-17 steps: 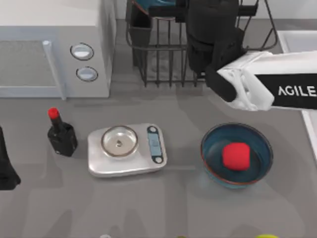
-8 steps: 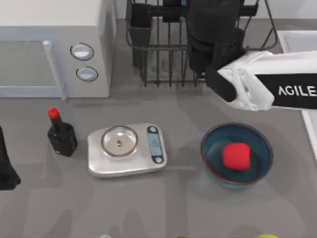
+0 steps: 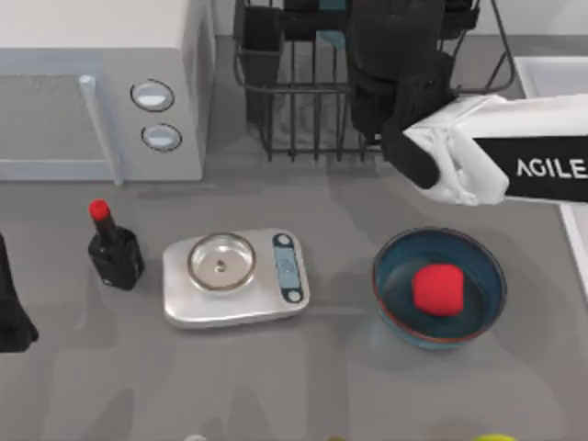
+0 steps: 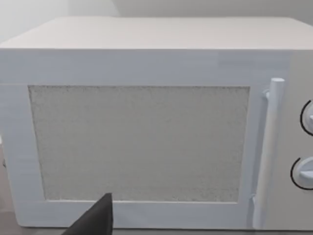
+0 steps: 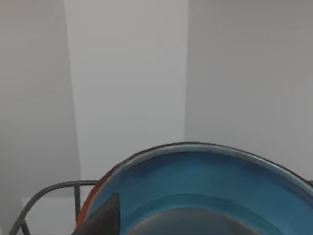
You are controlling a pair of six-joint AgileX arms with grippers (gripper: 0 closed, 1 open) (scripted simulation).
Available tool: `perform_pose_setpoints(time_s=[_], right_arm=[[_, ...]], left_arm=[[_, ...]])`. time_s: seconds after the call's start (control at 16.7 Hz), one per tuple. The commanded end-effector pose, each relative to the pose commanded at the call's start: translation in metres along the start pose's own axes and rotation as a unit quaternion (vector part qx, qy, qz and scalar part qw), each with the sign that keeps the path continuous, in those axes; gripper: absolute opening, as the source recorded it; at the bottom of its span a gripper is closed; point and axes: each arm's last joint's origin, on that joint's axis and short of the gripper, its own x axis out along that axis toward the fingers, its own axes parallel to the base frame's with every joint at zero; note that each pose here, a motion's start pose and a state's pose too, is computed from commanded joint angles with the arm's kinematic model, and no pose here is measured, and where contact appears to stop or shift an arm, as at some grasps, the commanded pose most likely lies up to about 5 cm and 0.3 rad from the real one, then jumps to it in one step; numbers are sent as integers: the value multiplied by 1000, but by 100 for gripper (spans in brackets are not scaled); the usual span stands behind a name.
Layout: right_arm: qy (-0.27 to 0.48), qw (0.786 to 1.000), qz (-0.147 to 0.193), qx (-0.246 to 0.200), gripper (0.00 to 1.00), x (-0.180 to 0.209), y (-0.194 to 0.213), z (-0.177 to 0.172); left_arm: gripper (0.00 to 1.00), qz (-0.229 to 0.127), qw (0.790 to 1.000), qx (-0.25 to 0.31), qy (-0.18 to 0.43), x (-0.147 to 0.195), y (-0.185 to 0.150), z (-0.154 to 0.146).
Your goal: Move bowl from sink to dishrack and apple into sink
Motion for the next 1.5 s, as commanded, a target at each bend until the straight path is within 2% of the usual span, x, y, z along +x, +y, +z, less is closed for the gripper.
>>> perform_pose_setpoints(time_s=[0.3, 0.48, 0.66, 0.9, 1.2, 1.32, 1.5], right_arm=[[5, 1000, 2, -4, 100, -2, -8, 4], [15, 1000, 1, -11, 100, -12, -40, 20], [26, 1000, 1, -16, 100, -38, -86, 41], [35, 999, 1, -18, 100, -86, -148, 60], [-27, 1000, 2, 6, 100, -174, -209, 85], [-54, 998, 2, 12, 100, -214, -229, 75], [-63, 998, 3, 10, 100, -254, -249, 36]], left_arm=[[100, 0, 1000, 0, 0, 0, 0, 0], [100, 0, 1000, 0, 0, 0, 0, 0], [100, 0, 1000, 0, 0, 0, 0, 0], [100, 0, 1000, 0, 0, 0, 0, 0], [100, 0, 1000, 0, 0, 0, 0, 0], [100, 0, 1000, 0, 0, 0, 0, 0], [100, 0, 1000, 0, 0, 0, 0, 0]])
